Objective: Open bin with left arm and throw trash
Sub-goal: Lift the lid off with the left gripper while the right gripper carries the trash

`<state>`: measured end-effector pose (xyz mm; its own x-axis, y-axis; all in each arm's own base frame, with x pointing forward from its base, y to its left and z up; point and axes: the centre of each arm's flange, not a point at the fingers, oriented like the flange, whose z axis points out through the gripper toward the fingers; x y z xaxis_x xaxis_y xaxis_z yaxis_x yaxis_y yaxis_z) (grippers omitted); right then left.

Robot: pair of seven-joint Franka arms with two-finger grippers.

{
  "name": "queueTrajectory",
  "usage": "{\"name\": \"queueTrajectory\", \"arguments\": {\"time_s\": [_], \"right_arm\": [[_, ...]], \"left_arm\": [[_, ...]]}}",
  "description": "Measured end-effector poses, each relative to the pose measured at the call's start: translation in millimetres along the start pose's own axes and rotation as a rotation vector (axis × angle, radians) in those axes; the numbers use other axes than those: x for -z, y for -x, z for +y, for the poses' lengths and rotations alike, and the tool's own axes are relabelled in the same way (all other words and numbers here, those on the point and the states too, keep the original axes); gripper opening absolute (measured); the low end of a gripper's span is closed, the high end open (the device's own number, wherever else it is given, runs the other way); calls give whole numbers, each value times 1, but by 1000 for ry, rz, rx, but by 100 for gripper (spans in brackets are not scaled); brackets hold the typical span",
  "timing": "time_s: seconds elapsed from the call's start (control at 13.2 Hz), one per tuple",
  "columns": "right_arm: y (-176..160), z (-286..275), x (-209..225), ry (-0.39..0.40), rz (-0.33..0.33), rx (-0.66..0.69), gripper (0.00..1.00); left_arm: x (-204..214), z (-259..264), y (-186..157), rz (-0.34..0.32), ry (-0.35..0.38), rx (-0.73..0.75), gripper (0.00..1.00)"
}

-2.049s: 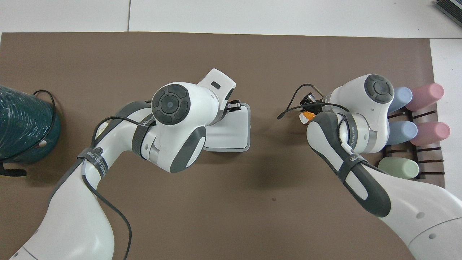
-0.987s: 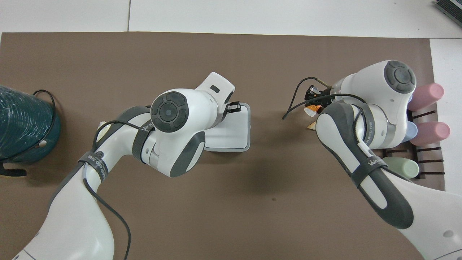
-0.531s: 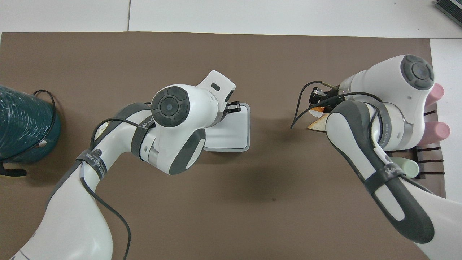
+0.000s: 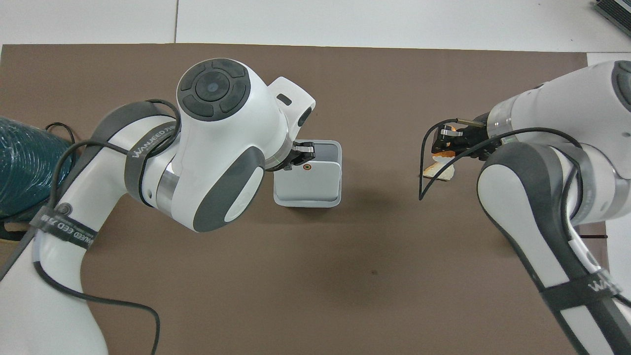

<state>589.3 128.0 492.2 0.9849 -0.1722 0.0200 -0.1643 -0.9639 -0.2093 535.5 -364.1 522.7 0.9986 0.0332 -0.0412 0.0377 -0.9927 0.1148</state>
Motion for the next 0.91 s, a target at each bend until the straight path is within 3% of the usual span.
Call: {"name": "queueTrajectory", "arguments": {"time_s": [0.3, 0.53, 0.76, 0.83, 0.91], "right_arm": [[17, -39, -7, -10, -6, 46, 39], [31, -85, -18, -43, 40, -26, 39], [39, -125, -40, -136, 61, -118, 39], [40, -134, -47, -164, 70, -151, 39], [41, -142, -54, -188, 76, -179, 39]], "left_arm": [[48, -37, 7, 0, -30, 6, 1], [70, -96, -18, 16, -30, -40, 1], [79, -173, -52, 31, -29, -132, 3], [79, -200, -62, 45, -27, -146, 8], [75, -220, -71, 64, -25, -147, 19]]}}
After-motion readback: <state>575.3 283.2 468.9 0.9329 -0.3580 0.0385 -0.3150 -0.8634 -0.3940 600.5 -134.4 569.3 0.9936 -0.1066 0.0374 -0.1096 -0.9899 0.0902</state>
